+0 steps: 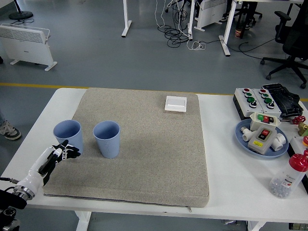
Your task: Push cup pick cup insert cup
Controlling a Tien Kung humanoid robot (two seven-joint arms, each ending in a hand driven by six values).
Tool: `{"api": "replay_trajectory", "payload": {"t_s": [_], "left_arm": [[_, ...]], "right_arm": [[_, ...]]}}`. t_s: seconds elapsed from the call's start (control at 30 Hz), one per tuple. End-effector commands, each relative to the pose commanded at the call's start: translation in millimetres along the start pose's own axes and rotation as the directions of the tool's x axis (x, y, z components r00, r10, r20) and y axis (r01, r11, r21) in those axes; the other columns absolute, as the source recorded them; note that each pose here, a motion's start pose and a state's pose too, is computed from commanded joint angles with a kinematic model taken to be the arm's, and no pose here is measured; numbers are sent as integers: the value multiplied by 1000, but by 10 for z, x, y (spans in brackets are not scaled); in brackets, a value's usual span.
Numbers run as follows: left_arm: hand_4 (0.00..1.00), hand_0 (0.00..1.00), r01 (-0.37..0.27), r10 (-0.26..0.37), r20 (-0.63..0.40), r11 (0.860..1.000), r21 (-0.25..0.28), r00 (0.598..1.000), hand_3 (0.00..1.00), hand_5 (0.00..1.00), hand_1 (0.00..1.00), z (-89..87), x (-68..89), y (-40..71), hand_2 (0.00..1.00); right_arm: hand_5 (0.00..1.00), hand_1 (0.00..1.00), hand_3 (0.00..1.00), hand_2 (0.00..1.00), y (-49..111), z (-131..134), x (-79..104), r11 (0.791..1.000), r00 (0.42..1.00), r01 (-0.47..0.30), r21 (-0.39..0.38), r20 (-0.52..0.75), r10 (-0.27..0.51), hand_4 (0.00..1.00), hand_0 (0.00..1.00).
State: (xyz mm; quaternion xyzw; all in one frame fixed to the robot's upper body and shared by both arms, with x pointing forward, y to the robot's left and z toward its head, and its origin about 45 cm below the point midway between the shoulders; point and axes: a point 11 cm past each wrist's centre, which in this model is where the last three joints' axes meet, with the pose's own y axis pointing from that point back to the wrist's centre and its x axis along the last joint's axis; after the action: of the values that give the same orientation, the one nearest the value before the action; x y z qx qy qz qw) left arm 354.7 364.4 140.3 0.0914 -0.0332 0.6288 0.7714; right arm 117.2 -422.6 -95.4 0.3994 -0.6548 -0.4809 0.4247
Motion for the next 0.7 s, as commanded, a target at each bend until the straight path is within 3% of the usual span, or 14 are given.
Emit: {"api": "replay_trajectory", "payload": {"t_s": [0.7], "left_arm": [[611, 677, -19, 19, 6, 1000, 15, 1000, 505, 998, 602, -8, 82, -162, 529]], "right_arm": [[558, 710, 611, 709, -4, 21, -18, 1000, 1000, 2, -4, -4, -2, 267, 771]]}}
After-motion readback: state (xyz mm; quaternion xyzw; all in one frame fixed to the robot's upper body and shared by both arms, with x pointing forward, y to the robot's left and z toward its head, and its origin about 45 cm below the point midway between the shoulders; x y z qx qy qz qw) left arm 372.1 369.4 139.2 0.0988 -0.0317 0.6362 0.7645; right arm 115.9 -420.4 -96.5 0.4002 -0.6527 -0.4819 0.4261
